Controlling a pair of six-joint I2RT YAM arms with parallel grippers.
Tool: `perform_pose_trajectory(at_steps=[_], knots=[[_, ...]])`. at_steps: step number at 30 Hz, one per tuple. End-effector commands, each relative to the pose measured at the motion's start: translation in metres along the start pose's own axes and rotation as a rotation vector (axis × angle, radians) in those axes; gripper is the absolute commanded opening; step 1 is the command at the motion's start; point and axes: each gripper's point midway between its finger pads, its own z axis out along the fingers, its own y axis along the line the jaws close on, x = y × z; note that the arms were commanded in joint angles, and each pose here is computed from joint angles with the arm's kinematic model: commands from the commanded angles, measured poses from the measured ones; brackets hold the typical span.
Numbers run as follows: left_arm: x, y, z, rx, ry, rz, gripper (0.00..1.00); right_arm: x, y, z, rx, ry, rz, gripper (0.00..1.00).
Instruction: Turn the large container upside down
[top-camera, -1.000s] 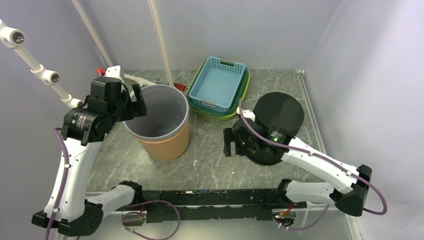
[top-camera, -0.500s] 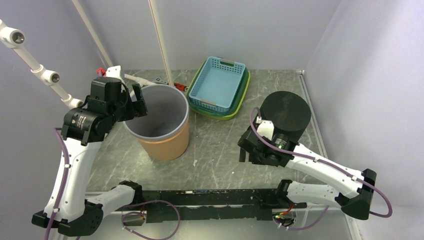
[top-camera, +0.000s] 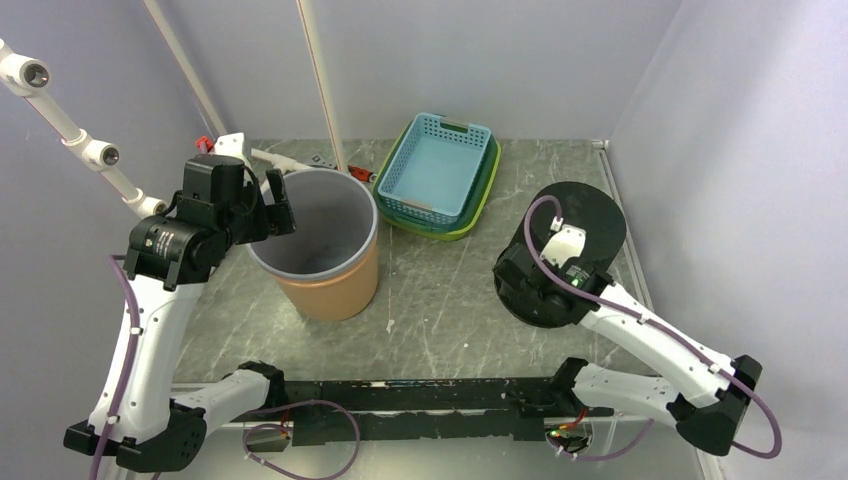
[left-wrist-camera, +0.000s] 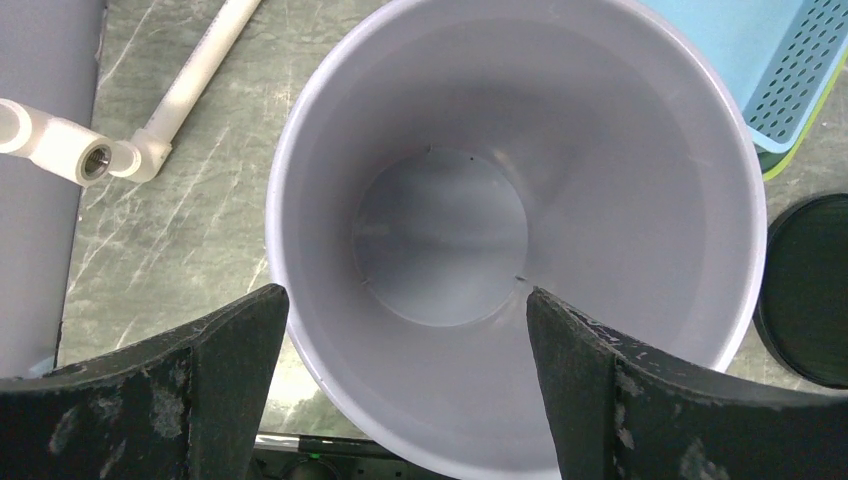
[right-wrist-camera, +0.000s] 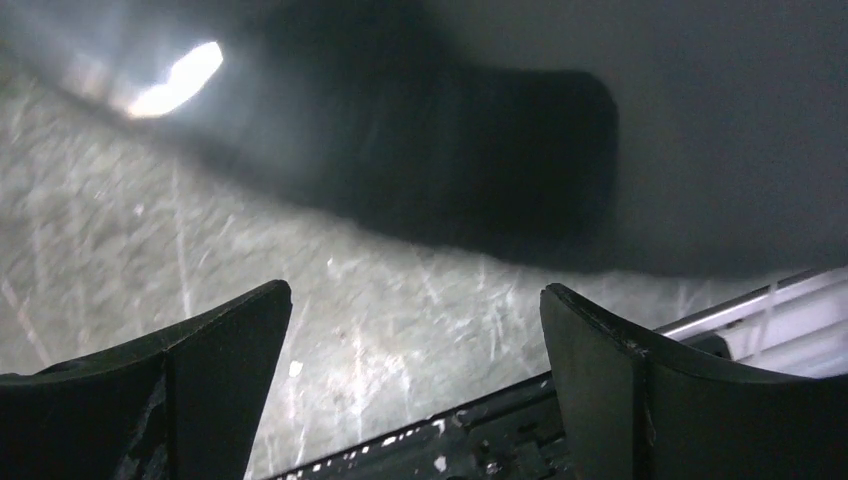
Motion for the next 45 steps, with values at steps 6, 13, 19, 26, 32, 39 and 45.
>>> perform_pose_trajectory(at_steps=[6,13,19,26,32,39,45], knots=[[-0.004,-0.004,-0.003,0.033,-0.021,0.007,0.95,-0.086,0.001,0.033,-0.021,-0.086,0.049,0.98],[-0.003,-0.002,-0.009,0.039,-0.032,0.013,0.95,-0.157,0.011,0.079,-0.084,-0.105,0.014,0.96],[0.003,0.001,-0.006,0.012,0.020,0.026,0.95,-0.208,-0.010,0.115,0.016,-0.080,0.091,0.96],[0.005,0.005,-0.008,0.002,0.016,0.038,0.95,-0.207,-0.015,0.118,0.063,-0.064,0.224,0.99],[0.003,-0.001,-0.002,0.012,0.044,0.049,0.95,-0.222,-0.028,0.134,0.138,-0.172,0.230,1.00],[-0.001,-0.006,-0.004,0.030,0.046,0.046,0.95,-0.262,-0.026,0.185,0.176,-0.220,0.132,1.00],[-0.008,0.010,-0.015,-0.052,0.031,0.030,0.95,-0.287,-0.014,0.222,0.168,-0.233,0.048,1.00]])
